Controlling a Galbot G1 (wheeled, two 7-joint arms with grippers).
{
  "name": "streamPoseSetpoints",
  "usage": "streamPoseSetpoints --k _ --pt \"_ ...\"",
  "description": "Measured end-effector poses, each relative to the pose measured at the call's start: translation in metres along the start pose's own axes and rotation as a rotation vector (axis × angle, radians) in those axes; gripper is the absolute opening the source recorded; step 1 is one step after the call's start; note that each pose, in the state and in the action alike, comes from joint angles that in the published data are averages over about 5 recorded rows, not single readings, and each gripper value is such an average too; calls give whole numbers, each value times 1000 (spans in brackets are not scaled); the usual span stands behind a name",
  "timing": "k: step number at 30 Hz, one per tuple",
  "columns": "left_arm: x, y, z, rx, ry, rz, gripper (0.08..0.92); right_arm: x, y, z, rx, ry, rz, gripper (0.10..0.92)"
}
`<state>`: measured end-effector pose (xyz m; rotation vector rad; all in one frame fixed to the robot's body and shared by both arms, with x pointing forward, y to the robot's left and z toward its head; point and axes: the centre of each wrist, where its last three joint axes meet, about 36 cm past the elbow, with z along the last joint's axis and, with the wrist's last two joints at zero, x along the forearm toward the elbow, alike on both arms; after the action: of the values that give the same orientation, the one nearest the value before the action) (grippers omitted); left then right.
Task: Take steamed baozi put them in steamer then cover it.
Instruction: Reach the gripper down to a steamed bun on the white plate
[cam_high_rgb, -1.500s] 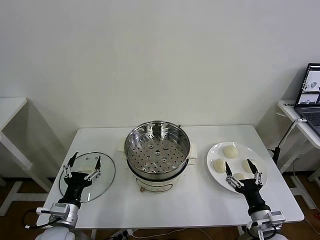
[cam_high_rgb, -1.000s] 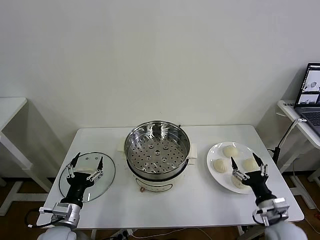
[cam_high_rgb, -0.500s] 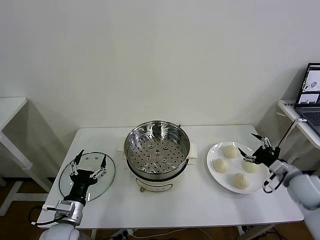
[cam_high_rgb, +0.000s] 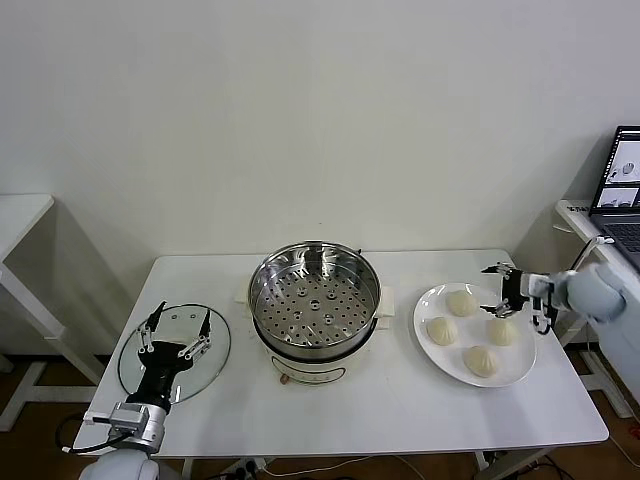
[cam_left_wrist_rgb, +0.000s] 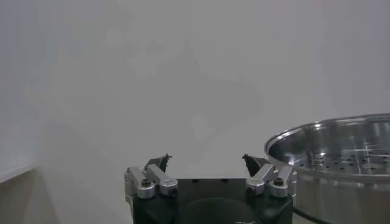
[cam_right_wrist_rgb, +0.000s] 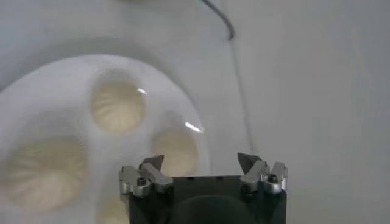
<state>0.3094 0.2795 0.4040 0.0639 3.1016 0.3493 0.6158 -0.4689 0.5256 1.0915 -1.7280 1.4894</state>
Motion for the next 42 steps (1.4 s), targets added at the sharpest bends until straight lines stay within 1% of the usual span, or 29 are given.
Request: streamPoseSetpoints --k 7,12,17,26,42 --pt "2 2 -1 -5 0 -6 823 -21 -34 -13 37 56 -123 823" --pt "2 5 -1 -10 1 -11 823 -39 -45 -20 45 86 -188 823" --pt "2 4 1 -8 4 -9 823 -55 -50 -25 49 109 -226 823" --pt "1 4 5 -9 11 -7 823 -76 -54 -29 40 134 -251 823" --pt "4 2 11 -24 17 -2 823 -93 -50 -28 3 140 -230 823"
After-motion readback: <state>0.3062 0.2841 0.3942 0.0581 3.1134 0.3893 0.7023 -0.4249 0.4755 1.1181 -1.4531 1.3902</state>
